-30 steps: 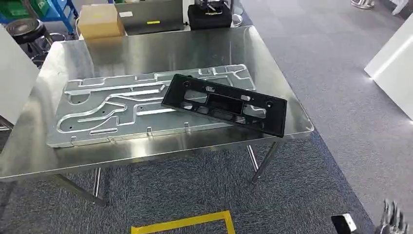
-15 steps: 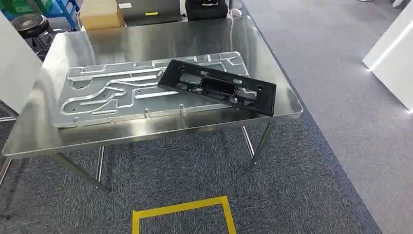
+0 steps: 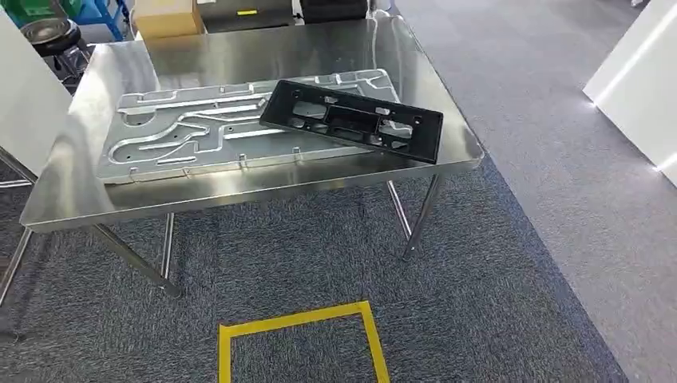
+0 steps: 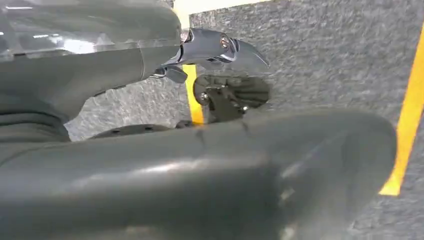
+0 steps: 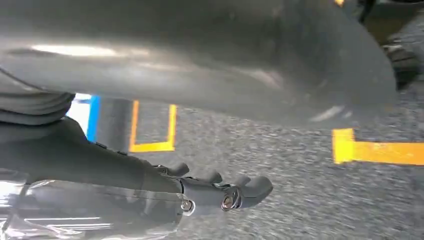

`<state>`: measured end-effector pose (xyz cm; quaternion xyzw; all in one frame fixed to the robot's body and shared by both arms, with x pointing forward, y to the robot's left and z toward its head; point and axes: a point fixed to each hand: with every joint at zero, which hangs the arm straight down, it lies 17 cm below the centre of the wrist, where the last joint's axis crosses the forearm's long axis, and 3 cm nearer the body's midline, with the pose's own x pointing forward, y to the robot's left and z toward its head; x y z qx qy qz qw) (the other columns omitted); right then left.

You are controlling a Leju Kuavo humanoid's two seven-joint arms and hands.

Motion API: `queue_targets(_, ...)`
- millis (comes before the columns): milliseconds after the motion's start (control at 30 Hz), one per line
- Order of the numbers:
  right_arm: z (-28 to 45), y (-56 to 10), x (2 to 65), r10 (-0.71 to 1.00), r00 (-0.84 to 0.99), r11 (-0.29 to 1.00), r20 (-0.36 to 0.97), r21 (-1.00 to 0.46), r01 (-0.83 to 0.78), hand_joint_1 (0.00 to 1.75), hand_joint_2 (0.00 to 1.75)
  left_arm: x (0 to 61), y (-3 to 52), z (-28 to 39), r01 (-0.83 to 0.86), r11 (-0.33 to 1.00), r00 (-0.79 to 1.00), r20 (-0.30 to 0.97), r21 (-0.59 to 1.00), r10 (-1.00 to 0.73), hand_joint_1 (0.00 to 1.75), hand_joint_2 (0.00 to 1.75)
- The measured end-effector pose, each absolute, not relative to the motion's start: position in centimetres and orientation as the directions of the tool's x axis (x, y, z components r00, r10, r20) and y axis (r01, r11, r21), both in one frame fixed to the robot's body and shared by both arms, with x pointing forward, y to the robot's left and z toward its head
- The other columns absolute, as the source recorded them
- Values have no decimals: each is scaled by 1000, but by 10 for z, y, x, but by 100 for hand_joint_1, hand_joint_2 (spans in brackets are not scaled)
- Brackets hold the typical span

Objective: Take the parts from the cabinet and place them on the table.

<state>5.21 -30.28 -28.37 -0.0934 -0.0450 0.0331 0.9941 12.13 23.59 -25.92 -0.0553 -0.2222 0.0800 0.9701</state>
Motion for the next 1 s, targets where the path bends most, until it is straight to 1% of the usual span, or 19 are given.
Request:
queue_targets(333, -284, -291, 55, 49, 993, 986, 108, -166, -30, 0, 0, 113, 235, -260, -78, 986, 900, 416, -145, 132, 0, 0)
queue_targets(667, -283, -272, 63, 61, 991, 988, 116, -145, -43, 0, 0, 116, 272, -261, -83, 992, 893, 436, -95, 116, 0, 0)
queue_targets(833, -281, -266, 70, 44, 987, 992, 153, -124, -25, 0, 0, 116, 274, -261, -57, 995, 894, 438, -86, 89, 0, 0)
queue_targets(1000, -281, -266, 77, 55, 985, 992, 163, -122, -35, 0, 0, 122, 275, -259, -69, 994, 886, 452, -89, 102, 0, 0)
